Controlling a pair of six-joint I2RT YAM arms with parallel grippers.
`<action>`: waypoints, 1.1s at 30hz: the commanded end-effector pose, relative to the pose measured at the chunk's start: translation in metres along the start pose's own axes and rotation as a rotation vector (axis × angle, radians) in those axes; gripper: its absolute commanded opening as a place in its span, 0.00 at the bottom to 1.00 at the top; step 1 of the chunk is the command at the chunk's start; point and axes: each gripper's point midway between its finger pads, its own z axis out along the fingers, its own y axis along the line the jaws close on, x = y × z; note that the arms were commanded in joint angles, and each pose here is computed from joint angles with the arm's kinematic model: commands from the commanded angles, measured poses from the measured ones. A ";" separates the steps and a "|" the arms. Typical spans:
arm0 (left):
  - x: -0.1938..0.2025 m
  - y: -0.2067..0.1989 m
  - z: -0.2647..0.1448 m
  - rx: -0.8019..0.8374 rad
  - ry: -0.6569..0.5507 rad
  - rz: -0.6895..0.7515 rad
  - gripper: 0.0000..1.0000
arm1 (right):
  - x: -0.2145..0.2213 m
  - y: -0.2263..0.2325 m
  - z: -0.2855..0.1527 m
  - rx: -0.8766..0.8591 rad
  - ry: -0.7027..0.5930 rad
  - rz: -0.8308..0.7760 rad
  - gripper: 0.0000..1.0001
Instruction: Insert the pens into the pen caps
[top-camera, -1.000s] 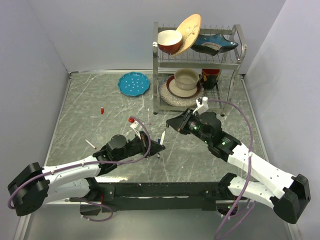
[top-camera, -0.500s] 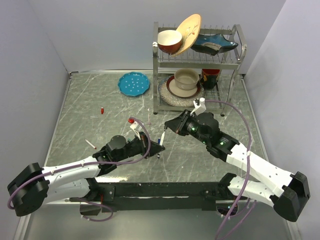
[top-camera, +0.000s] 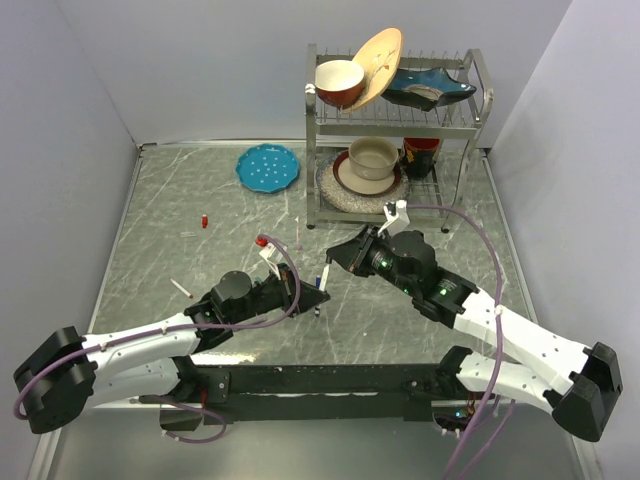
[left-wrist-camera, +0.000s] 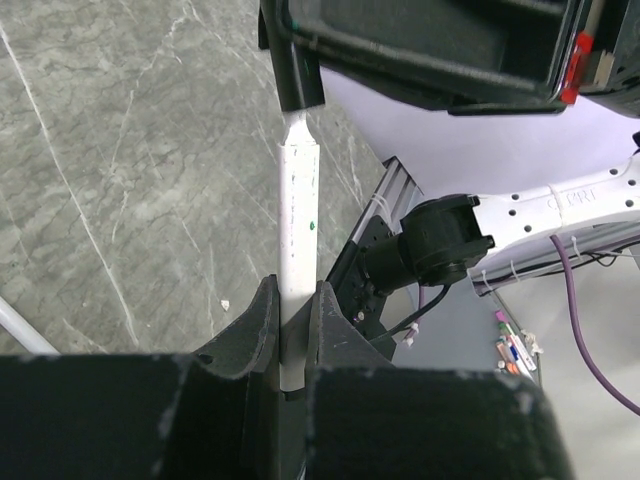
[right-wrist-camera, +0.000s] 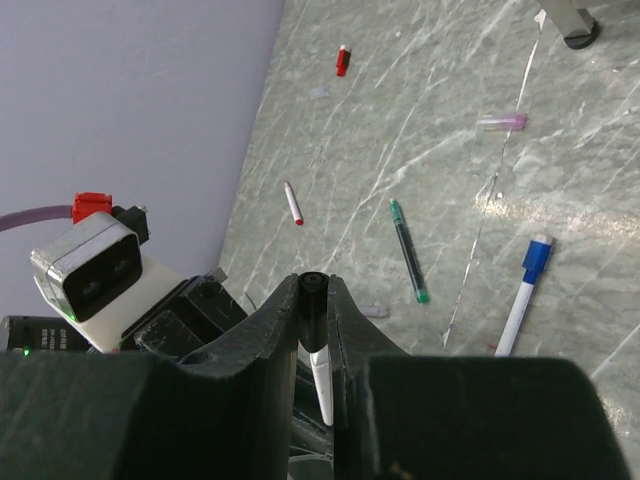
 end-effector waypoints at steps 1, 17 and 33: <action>-0.015 -0.012 -0.001 0.034 -0.054 0.024 0.01 | 0.002 0.002 -0.007 0.002 -0.026 -0.001 0.02; -0.038 -0.018 0.002 -0.009 -0.089 0.082 0.01 | 0.046 0.006 -0.019 0.055 -0.045 -0.040 0.16; -0.041 -0.027 -0.022 0.004 -0.106 0.124 0.01 | 0.008 0.043 -0.041 -0.001 -0.119 -0.050 0.63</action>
